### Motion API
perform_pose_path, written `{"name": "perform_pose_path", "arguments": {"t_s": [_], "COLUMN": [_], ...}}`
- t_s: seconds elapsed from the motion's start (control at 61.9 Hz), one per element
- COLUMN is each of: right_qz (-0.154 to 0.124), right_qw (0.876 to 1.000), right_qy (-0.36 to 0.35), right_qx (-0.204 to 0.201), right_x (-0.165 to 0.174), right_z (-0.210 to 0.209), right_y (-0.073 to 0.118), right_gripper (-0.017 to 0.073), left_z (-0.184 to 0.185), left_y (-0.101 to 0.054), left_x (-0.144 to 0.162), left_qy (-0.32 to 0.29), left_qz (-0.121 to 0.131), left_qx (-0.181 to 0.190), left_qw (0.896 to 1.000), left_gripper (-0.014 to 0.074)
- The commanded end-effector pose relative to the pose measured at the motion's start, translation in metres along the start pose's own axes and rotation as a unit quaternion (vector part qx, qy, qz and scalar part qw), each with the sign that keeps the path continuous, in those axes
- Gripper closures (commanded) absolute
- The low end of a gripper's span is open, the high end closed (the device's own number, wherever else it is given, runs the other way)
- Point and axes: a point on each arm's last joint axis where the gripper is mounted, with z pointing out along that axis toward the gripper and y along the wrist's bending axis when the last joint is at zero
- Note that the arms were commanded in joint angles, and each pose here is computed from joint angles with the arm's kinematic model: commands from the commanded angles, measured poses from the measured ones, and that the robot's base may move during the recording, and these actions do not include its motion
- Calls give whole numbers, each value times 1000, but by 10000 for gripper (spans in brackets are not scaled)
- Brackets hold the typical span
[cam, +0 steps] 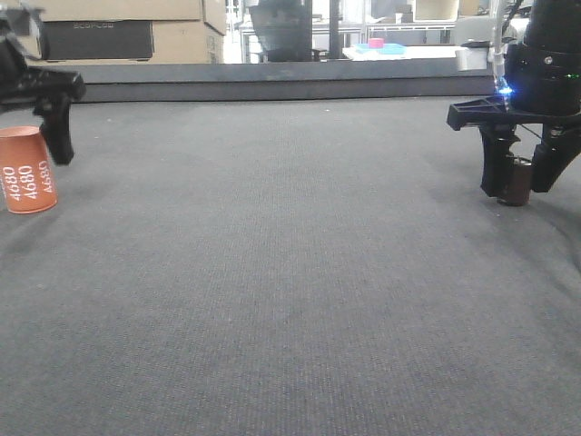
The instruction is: Place cylindrical capacitor in blue bin on shelf
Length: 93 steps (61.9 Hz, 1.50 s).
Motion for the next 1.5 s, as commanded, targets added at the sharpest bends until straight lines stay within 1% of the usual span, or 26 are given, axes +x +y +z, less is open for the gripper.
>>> {"name": "perform_pose_path", "arguments": {"t_s": [0.0,0.226,0.404,0.792,0.824,0.873,0.937,0.953,1.05,1.066,1.083,1.099,1.212,1.293,1.39,1.487], "right_qz": [-2,-2,-2,-2,-2,-2,-2,-2,-3,-3,-3,-3,5,11,14,15], "right_qw": [1000,1000,1000,1000,1000,1000,1000,1000,1000,1000,1000,1000,999,997,993,988], "right_qy": [-11,-12,-12,-10,-11,-12,-15,-16,-17,-17,-19,-20,-50,-80,-117,-153], "right_qx": [1,1,1,1,1,2,2,2,1,1,1,1,0,-1,-3,-5], "right_x": [-3,-3,-3,-3,-3,-3,-3,-4,-3,-3,-3,-3,-4,-3,-1,4], "right_z": [-3,-3,-3,-3,-3,-3,-3,-3,-5,-6,-7,-9,-26,-45,-70,-88], "right_y": [0,0,0,0,0,0,0,0,1,1,1,1,2,3,4,5], "right_gripper": [727,727,727,727,727,727,727,727,727,727,727,727,727,727,727,727], "left_z": [-1,-1,-1,-1,-1,-1,-1,-1,-1,-1,-1,-1,-4,-11,-30,-55], "left_y": [1,1,1,1,1,1,1,1,1,1,1,1,1,1,-2,-8], "left_x": [-1,0,-2,-1,-1,-1,-1,-1,0,1,1,2,4,4,1,0], "left_qy": [2,2,-9,-3,-2,-1,-1,-1,7,9,12,13,24,18,-13,-63], "left_qz": [-10,-10,-10,-10,-10,-10,-10,-10,-11,-11,-11,-11,-11,-10,-7,0], "left_qx": [2,2,3,3,2,2,2,2,3,2,3,3,2,2,8,15], "left_qw": [1000,1000,1000,1000,1000,1000,1000,1000,1000,1000,1000,1000,1000,1000,1000,998], "left_gripper": [171,171,171,181,196,245,344,390,600,655,692,704,704,704,704,704]}}
